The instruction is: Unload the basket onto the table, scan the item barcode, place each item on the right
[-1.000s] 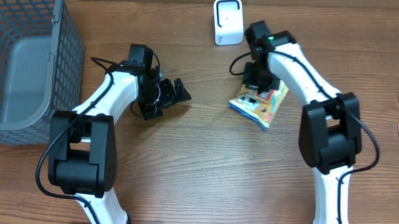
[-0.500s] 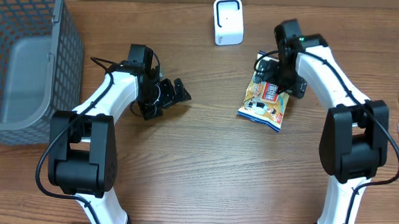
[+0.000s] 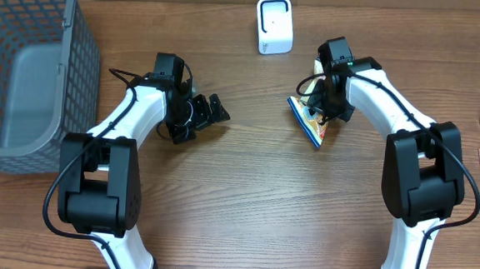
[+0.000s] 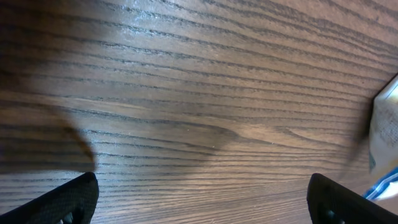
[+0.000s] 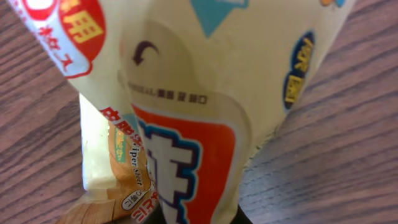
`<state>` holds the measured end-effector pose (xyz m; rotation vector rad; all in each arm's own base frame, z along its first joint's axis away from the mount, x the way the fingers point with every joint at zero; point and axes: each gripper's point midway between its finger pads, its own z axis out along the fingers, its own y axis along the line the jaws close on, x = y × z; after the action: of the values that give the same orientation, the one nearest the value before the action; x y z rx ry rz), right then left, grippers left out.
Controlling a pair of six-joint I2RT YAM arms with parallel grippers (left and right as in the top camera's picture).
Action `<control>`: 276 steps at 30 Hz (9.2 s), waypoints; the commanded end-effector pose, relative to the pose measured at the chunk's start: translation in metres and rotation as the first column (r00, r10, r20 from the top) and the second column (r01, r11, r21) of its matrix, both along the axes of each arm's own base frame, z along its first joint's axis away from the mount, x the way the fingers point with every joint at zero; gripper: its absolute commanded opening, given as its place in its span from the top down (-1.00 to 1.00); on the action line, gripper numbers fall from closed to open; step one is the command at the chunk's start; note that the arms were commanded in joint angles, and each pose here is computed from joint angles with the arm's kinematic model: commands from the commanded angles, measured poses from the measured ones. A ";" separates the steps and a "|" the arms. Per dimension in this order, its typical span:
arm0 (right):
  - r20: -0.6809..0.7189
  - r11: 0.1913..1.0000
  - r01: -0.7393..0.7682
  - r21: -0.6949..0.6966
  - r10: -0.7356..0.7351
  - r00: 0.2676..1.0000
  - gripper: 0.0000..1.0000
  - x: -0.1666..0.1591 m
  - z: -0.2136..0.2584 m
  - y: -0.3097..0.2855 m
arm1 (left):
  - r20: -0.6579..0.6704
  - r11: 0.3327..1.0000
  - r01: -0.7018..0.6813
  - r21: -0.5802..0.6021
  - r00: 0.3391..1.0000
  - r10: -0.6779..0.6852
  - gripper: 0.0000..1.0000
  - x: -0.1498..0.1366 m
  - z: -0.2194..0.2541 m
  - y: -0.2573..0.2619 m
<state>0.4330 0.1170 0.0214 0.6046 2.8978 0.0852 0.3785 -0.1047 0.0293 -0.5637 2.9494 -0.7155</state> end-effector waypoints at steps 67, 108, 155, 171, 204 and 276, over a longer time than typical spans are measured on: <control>0.179 0.594 0.804 -0.029 -0.788 0.589 0.85 -0.060 0.123 -0.470 | 0.049 1.000 0.016 0.002 0.999 -0.016 -1.00 0.007 0.014 -0.003; 0.408 0.956 0.212 0.203 -0.279 0.869 -1.00 -0.249 0.310 -0.136 | 0.050 1.000 0.016 0.002 0.999 -0.016 -1.00 0.007 0.014 -0.003; 0.965 0.907 -0.374 -0.195 0.246 0.094 -1.00 -0.197 0.184 -0.045 | 0.050 1.000 0.016 0.002 0.999 -0.016 -0.99 0.007 0.014 -0.003; 0.971 0.941 -0.249 -0.230 0.240 0.009 -1.00 -0.197 0.189 -0.063 | 0.049 1.000 0.016 0.002 0.999 -0.016 -0.99 0.007 0.014 -0.003; 0.855 0.864 -0.120 -0.490 0.503 0.130 -1.00 -0.189 0.149 -0.089 | 0.050 1.000 0.016 0.002 0.999 -0.016 -1.00 0.007 0.014 -0.003; 0.873 0.887 -0.081 -0.455 0.462 0.158 -1.00 -0.187 0.149 -0.099 | 0.289 0.956 0.276 0.097 0.912 -0.292 -0.99 0.007 0.067 -0.026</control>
<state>0.2455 0.0190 0.1715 -0.1282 1.5933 0.0380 0.3766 -0.1223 0.0442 -0.3020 2.9296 -0.7446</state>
